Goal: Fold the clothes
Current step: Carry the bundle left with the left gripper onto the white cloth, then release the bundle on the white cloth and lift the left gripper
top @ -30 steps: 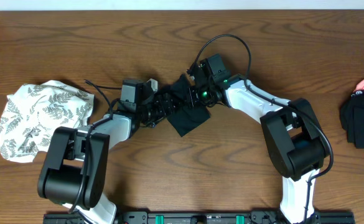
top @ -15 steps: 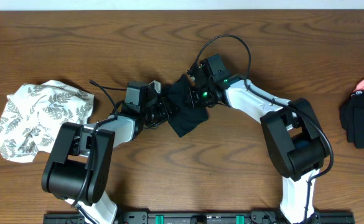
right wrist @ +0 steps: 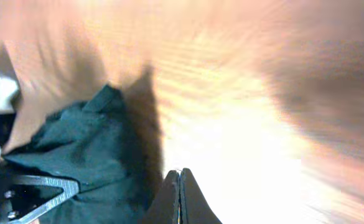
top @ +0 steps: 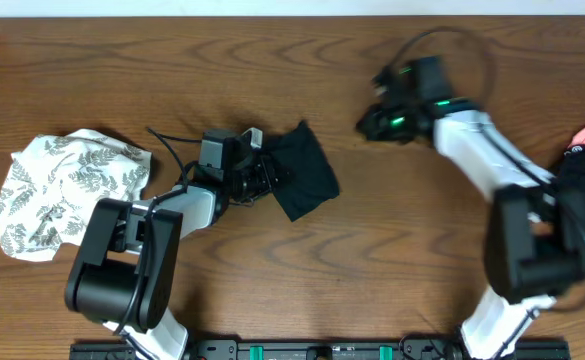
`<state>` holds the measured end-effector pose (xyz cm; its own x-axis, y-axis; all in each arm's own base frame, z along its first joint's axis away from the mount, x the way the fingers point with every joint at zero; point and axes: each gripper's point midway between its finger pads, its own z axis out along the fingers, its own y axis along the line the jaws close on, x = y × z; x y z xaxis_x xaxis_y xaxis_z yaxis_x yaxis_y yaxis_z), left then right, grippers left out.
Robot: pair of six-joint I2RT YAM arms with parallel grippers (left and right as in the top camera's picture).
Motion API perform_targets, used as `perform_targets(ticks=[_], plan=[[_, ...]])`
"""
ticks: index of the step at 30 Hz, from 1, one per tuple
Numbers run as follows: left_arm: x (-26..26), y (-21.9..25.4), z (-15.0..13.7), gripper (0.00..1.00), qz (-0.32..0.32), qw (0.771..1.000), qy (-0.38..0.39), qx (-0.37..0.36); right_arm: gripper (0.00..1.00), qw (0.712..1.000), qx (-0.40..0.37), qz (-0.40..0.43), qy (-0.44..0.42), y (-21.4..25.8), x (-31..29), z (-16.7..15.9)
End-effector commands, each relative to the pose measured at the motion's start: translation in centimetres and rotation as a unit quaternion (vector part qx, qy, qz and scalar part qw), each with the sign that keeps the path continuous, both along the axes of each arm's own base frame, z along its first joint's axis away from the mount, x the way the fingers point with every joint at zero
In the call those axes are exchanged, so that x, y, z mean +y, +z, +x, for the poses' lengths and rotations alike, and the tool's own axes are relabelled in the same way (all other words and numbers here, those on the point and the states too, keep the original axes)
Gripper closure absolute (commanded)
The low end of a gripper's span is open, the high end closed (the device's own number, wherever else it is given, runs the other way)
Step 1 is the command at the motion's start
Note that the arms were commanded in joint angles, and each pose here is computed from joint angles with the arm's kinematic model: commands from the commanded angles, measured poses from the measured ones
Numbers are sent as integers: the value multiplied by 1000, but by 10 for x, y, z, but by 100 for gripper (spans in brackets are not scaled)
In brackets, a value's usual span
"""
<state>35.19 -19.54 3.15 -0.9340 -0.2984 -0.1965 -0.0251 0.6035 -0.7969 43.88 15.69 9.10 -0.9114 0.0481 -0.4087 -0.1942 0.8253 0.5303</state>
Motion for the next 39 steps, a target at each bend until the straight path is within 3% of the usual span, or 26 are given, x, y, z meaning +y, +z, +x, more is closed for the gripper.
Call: perform_targets(ticks=[1, 11, 18, 24, 32, 39], plan=[[7, 42, 13, 94, -17, 998, 16, -53, 99, 1000, -26, -1, -2, 27, -10, -3], [71, 147, 42, 94, -41, 974, 158, -156, 99, 999, 5, -34, -1, 17, -17, -18], [169, 201, 40, 94, -72, 931, 312, -172, 99, 999, 15, -40, 7, 14, -18, -24], [260, 202, 8, 94, -61, 889, 432, -139, 99, 998, 20, -52, 8, 10, -21, -28], [343, 188, -44, 94, -44, 839, 531, -104, 99, 998, 22, -55, 7, 9, -22, -28], [389, 143, -75, 94, 8, 818, 574, -49, 99, 998, 27, -63, 4, 7, -25, -30]])
